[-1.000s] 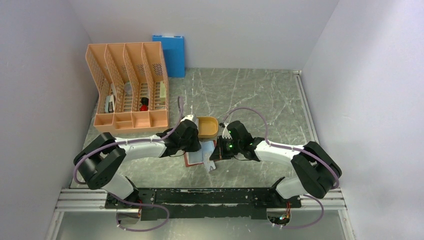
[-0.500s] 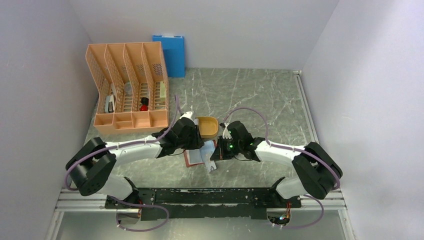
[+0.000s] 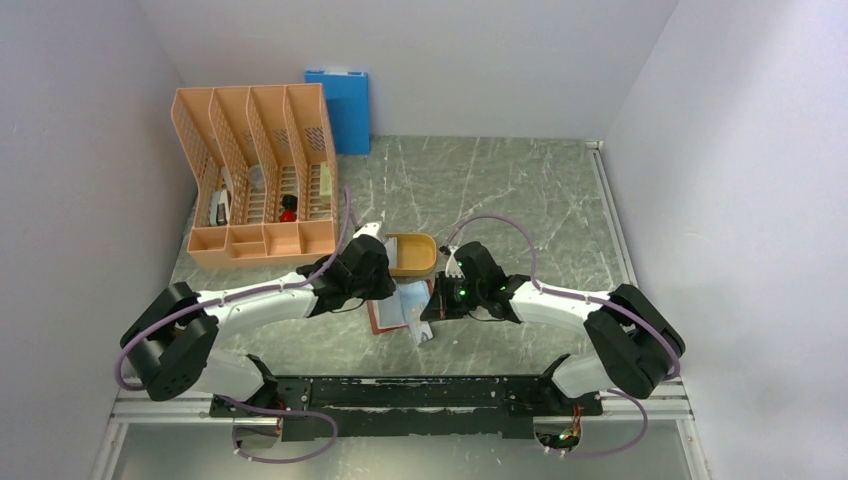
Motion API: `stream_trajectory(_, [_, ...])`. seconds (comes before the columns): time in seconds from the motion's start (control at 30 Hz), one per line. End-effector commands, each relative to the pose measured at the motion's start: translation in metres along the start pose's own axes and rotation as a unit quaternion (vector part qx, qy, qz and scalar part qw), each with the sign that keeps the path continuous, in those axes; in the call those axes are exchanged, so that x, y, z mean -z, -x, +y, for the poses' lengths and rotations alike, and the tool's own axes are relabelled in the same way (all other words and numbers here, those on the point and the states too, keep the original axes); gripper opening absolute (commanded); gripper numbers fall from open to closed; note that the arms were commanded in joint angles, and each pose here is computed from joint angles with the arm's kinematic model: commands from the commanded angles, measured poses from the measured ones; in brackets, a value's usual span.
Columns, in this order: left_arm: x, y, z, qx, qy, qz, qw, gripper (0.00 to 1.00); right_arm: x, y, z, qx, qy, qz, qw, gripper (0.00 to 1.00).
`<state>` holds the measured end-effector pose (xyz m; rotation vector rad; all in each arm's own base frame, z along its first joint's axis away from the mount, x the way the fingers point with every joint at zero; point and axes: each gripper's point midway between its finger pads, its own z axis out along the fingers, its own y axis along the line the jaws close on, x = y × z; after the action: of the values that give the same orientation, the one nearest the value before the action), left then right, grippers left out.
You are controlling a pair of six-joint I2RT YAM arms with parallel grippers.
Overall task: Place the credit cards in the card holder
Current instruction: Turn over the card slot in the card holder.
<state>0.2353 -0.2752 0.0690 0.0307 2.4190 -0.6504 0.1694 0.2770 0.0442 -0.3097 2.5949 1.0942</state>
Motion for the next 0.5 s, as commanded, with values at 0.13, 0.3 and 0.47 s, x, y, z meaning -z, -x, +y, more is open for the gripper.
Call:
stream_trajectory(0.13, [0.008, 0.009, 0.032, -0.035, 0.075, -0.02, 0.996, 0.05, 0.003, 0.006, 0.01, 0.008, 0.009, -0.012, 1.0, 0.0])
stream_trajectory(0.3, [0.003, 0.004, 0.038, -0.064, 0.084, -0.008, 0.994, 0.05, 0.013, -0.004, 0.01, 0.003, 0.003, -0.012, 1.0, 0.0])
stream_trajectory(0.47, [-0.003, 0.003, 0.04, -0.082, 0.092, 0.003, 0.992, 0.05, 0.025, -0.014, 0.006, -0.004, -0.012, -0.014, 1.0, 0.0])
